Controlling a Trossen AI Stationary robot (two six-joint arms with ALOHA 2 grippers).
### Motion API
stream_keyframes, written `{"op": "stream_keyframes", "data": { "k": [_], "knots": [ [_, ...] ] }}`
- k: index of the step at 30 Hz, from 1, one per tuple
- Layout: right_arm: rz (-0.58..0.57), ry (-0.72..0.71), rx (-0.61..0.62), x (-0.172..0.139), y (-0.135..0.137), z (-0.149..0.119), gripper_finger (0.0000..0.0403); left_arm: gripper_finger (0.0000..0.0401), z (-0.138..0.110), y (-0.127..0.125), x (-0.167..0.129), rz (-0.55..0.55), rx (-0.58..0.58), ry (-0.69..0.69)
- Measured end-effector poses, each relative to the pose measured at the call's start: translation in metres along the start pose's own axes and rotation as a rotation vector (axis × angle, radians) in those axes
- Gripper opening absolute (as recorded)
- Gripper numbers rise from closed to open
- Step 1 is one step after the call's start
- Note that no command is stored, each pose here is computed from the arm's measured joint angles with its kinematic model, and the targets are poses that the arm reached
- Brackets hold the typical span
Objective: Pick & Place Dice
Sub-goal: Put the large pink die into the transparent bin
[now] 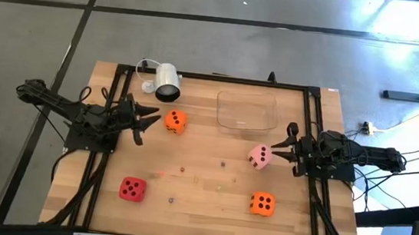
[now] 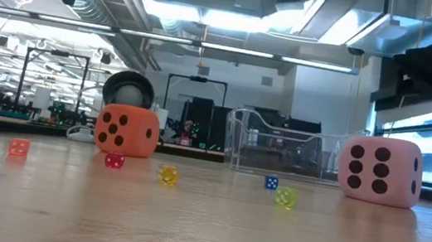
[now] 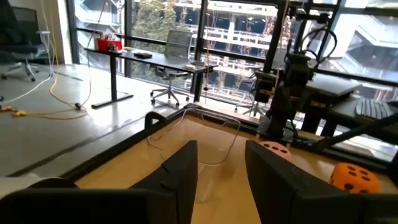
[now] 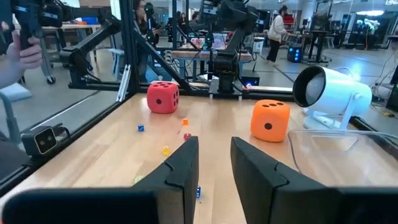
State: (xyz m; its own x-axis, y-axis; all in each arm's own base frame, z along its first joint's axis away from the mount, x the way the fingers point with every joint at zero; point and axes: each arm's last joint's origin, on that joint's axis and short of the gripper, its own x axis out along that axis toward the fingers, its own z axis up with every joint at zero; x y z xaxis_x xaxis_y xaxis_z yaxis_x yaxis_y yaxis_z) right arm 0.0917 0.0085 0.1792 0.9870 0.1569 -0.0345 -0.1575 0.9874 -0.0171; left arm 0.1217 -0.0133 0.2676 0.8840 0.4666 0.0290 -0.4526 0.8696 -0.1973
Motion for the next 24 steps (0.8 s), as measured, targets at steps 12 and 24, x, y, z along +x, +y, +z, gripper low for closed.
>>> {"op": "stream_keyframes", "data": {
  "k": [12, 24],
  "knots": [
    [0.003, -0.046, 0.218, -0.0001, -0.0001, 0.0044, 0.0096, 0.0127, -0.002, -0.0017, 0.0018, -0.01, -0.138, 0.014],
    [-0.083, -0.059, 0.244, -0.0002, -0.0027, 0.0048, 0.0096, 0.0128, -0.0056, -0.0042, 0.0048, -0.009, -0.042, 0.034]
  ]
}}
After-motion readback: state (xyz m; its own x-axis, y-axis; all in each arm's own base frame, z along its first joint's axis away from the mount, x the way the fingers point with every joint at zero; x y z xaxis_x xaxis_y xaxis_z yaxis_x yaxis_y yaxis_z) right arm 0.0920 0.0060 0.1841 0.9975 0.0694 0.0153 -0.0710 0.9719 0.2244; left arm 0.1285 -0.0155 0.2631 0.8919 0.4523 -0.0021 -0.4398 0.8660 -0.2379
